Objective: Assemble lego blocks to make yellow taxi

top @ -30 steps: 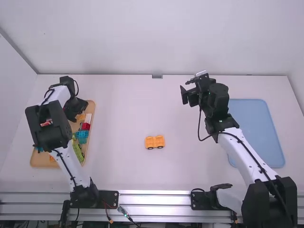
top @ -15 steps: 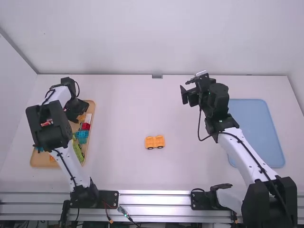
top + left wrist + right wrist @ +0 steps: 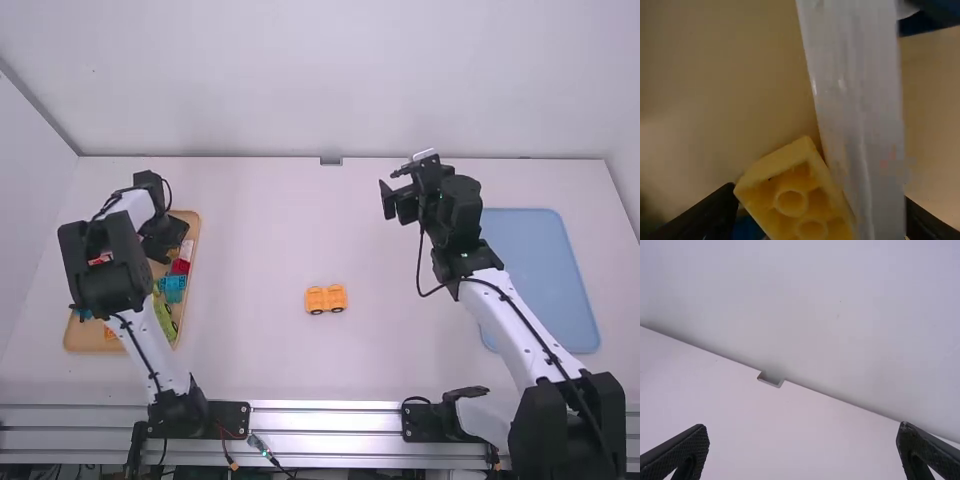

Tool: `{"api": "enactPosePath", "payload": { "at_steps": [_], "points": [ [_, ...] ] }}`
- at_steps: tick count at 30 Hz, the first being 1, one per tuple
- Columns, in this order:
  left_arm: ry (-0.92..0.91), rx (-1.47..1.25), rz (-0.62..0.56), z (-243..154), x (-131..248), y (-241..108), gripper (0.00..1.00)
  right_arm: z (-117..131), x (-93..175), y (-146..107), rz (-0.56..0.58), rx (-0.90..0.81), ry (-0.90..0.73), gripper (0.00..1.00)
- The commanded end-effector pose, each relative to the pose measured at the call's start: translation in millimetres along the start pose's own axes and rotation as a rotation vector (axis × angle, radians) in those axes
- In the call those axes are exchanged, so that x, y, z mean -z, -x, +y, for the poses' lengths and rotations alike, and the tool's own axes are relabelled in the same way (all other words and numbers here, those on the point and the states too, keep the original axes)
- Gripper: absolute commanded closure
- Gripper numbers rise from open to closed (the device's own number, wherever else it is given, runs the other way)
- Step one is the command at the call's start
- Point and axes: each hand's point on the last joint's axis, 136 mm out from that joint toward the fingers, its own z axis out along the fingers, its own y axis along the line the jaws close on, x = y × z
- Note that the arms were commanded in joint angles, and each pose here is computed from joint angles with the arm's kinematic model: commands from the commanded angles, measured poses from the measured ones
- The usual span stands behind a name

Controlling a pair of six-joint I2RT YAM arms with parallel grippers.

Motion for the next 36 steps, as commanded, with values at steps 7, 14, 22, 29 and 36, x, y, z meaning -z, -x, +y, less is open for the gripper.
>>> {"api": "enactPosePath", "payload": {
  "at_steps": [7, 14, 22, 29, 36],
  "points": [
    [0.000, 0.017, 0.005, 0.9, -4.3, -1.8, 0.37, -2.4, -1.1, 13.7, -0.026, -0.006, -0.005, 0.01],
    [-0.019, 0.030, 0.041, -1.3, -5.3, -8.4, 0.38, -2.4, -1.1, 13.6, -0.026, -0.006, -0.005, 0.01],
    [-0.023, 0.030, 0.040, -1.8, -6.4, -8.5, 0.62, -2.3, -1.1, 13.5, -0.025, -0.007, -0.005, 0.01],
    [-0.022, 0.031, 0.041, -1.3, -6.4, -8.5, 0.57, -2.3, -1.1, 13.6, -0.026, -0.006, -0.005, 0.01],
    [-0.014, -0.004, 0.048, 0.7, -6.3, -10.4, 0.33, -2.4, -1.1, 13.7, -0.026, -0.006, -0.005, 0.01]
  ]
}}
